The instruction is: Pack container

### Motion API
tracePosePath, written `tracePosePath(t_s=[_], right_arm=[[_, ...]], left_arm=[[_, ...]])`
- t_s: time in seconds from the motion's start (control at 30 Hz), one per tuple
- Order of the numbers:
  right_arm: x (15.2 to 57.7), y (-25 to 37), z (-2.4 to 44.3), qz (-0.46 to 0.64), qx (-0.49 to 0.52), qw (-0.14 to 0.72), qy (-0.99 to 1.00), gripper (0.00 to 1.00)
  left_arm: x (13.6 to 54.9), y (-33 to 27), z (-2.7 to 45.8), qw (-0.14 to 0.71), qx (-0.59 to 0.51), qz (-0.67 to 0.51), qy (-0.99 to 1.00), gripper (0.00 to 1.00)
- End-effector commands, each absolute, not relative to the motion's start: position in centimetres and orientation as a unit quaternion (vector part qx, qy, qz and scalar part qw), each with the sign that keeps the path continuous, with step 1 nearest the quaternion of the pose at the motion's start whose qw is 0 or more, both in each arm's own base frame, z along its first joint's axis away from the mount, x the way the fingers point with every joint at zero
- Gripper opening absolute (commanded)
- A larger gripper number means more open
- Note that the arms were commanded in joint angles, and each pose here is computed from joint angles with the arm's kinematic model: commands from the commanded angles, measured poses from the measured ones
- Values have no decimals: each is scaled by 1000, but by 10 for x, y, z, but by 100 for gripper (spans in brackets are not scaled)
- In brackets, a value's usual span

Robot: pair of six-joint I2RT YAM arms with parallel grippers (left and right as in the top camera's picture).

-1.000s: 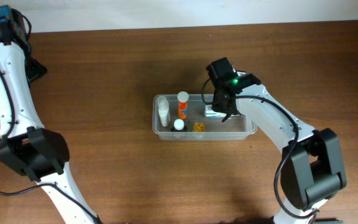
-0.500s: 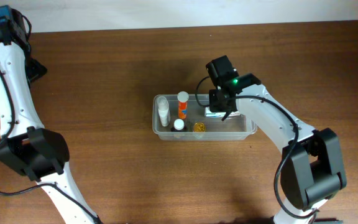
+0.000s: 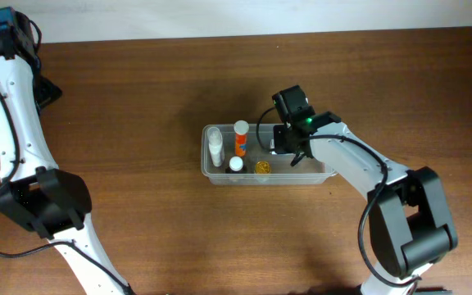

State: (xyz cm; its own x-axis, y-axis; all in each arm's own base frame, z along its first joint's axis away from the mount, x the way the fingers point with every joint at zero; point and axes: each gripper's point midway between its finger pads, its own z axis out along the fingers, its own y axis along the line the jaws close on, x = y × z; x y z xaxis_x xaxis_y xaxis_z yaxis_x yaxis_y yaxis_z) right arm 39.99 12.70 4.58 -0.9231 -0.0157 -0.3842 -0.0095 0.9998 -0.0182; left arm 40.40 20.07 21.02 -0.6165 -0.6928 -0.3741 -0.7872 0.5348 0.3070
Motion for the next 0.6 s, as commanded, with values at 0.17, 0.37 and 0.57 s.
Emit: tracePosePath(t_s=[0.17, 0.37, 0.57], right_arm=[[383, 124, 45, -12, -28, 174, 984, 4], [374, 121, 65, -10, -28, 177, 984, 4], [365, 118, 98, -1, -27, 199, 980, 4]], left_arm=[[406, 202, 215, 112, -422, 233, 869, 99], [406, 202, 215, 112, -422, 233, 869, 99], [406, 202, 215, 112, -422, 233, 869, 99]])
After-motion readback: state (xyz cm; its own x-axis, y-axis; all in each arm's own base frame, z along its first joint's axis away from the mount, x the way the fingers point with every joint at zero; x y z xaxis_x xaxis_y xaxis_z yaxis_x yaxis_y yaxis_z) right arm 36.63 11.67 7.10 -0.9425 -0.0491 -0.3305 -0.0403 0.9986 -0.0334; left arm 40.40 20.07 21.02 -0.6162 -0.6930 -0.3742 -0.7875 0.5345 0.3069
